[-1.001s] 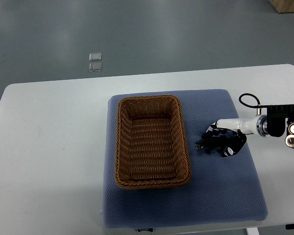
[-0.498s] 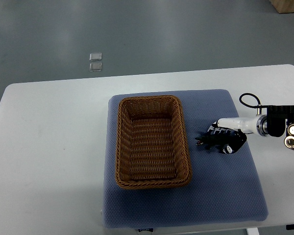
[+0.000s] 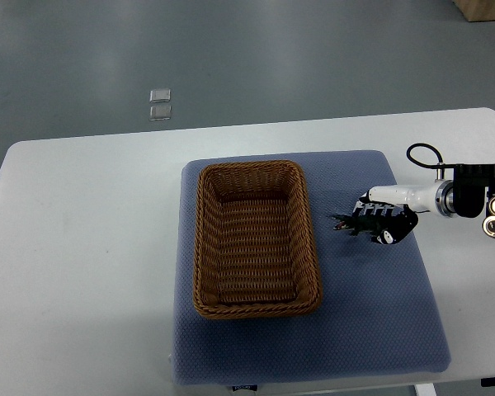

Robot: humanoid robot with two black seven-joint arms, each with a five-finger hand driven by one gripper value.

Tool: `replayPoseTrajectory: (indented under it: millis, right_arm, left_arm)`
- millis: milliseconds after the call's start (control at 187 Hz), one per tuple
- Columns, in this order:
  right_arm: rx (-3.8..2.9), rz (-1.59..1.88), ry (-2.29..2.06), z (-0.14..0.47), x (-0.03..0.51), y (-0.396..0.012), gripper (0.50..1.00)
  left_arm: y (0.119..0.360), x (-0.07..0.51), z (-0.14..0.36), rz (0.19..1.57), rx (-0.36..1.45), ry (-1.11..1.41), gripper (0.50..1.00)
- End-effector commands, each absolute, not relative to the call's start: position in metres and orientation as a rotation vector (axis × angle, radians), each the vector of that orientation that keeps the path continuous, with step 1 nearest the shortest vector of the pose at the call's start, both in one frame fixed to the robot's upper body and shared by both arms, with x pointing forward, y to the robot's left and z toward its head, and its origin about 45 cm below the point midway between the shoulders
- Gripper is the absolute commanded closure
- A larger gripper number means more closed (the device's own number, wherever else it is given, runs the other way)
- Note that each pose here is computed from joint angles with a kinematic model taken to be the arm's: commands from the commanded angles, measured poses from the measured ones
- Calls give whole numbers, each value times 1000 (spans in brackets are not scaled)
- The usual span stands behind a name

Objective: Place crocodile in brown basket with right hand
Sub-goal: 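Lift the crocodile with the right hand off the cushion, then carry the crocodile with the right hand over the wicker basket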

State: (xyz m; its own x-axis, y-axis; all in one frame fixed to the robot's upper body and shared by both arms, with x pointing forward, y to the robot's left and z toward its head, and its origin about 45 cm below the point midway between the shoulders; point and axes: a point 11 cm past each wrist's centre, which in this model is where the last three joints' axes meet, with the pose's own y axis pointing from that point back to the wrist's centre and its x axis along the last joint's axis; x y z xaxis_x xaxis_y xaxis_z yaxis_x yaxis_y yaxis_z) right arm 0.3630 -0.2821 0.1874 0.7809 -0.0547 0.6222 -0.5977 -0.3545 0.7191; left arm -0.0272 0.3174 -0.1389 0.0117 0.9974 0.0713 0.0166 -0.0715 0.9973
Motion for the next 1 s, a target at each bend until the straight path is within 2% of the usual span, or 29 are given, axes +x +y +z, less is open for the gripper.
replayPoseTrajectory:
  millis: [0,787,996]
  right_arm:
    - [1863,619,-503,191,365,-284,910]
    - [1853,652,-578,217,379,-294,891]
    - [1829,719,-619,247,394,-296,891]
  left_arm:
    - [317,-27,-139,1245,1279,1179,500]
    - [317,-26,-139,1242,1278,1176,500]
    - [317,-27,-139,1243,1279,1178,500]
